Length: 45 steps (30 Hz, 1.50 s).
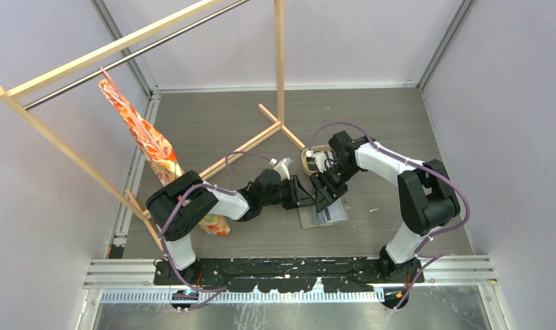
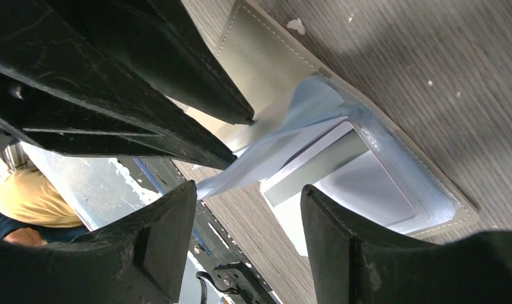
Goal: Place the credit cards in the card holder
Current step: Turn over the card slot in the card holder.
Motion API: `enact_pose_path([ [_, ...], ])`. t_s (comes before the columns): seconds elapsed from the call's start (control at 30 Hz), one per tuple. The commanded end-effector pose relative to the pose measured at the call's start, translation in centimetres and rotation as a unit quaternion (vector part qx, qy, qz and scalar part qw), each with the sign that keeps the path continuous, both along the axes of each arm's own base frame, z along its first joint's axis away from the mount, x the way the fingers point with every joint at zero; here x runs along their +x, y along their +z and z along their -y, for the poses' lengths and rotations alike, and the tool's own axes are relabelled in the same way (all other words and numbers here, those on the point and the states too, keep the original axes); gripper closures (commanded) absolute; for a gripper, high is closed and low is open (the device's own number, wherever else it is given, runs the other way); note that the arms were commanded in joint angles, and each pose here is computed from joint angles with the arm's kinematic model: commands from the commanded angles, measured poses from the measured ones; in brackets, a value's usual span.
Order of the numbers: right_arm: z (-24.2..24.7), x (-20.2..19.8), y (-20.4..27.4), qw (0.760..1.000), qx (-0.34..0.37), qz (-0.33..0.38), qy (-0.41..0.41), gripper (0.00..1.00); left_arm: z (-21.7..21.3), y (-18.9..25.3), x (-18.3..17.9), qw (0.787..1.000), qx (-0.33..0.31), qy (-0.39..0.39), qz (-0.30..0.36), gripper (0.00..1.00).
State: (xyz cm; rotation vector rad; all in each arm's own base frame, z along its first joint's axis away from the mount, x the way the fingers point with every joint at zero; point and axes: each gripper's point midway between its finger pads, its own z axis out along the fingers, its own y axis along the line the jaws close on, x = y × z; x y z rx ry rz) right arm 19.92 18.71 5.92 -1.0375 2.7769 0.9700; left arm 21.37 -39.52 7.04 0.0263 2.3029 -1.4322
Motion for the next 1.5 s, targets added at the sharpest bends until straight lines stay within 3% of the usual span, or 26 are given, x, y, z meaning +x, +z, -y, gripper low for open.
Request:
enact_pose_path([
  [0.0,-0.8,0.5,0.5,1.000,0.006,0.017,0.006,0.34,0.8,1.4,0.5,0.999,-0.030,-0.004,0.015,0.73],
  [0.33,0.0,1.2,0.0,0.999,-0.027,0.038,0.003,0.37,0.8,1.2,0.5,0.999,-0.031,-0.003,0.012,0.73],
  [0.5,0.7,1.6,0.4,0.999,-0.026,0.043,-0.005,0.46,0.6,0.9,0.7,1.000,-0.028,0.002,0.010,0.73],
  [0.8,1.2,1.9,0.8,0.999,-0.018,0.038,-0.016,0.50,-0.4,1.4,0.7,1.000,-0.020,0.010,0.021,0.73],
  [1.07,1.4,2.1,0.4,0.999,-0.024,0.026,-0.027,0.61,-1.5,3.4,0.2,0.999,-0.018,0.008,0.049,0.72],
  [1.47,1.1,1.9,1.4,0.999,0.023,-0.014,-0.047,0.59,-0.7,6.1,0.6,0.996,-0.037,-0.007,0.081,0.70],
])
